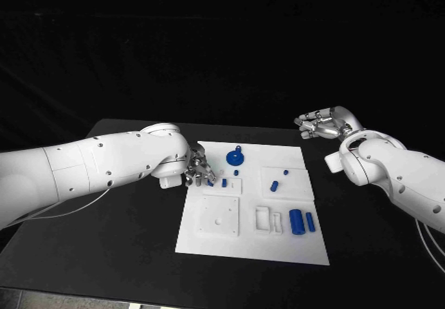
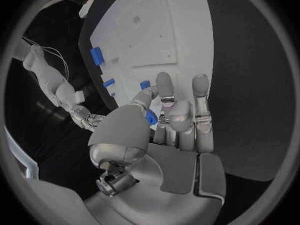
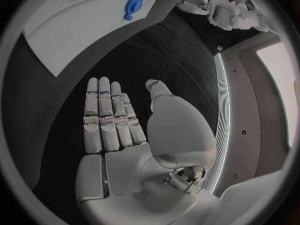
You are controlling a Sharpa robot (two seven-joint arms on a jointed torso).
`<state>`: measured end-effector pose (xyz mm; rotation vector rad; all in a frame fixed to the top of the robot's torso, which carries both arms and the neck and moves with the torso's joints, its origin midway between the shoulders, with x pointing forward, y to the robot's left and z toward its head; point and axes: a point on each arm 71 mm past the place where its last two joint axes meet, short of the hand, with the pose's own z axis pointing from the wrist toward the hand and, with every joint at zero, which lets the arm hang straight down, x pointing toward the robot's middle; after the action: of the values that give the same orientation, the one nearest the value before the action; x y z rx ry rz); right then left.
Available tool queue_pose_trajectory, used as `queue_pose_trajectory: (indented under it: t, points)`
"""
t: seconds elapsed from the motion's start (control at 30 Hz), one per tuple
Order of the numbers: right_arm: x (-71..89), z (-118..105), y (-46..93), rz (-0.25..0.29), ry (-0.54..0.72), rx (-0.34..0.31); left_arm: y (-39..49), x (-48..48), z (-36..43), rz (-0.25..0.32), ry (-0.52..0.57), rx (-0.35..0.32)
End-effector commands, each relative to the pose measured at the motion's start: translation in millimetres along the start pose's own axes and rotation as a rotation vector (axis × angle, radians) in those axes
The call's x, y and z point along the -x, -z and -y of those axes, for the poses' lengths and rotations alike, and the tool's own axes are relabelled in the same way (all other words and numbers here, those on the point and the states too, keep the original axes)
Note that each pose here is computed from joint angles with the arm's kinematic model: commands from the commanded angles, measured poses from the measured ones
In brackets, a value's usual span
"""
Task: Assemble the parts on the task board
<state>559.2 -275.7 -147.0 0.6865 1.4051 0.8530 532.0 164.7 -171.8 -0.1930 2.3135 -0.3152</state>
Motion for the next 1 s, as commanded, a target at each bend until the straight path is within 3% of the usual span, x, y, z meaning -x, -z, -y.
queue_pose_trajectory:
  t: [0.03, 0.73, 1.0]
  points:
    - [-1.6, -0.8, 0.0, -0.013, 0.0, 0.012, -3.5, -10.9, -3.8, -0.065, -0.022, 0.024]
    - [-1.8, -0.5, 0.2, -0.014, 0.0, 0.011, -4.2, -10.5, -3.1, -0.067, -0.031, 0.027]
    - [-2.3, -0.8, 0.1, -0.015, 0.0, 0.012, -5.5, -9.9, 0.5, -0.058, -0.042, 0.025]
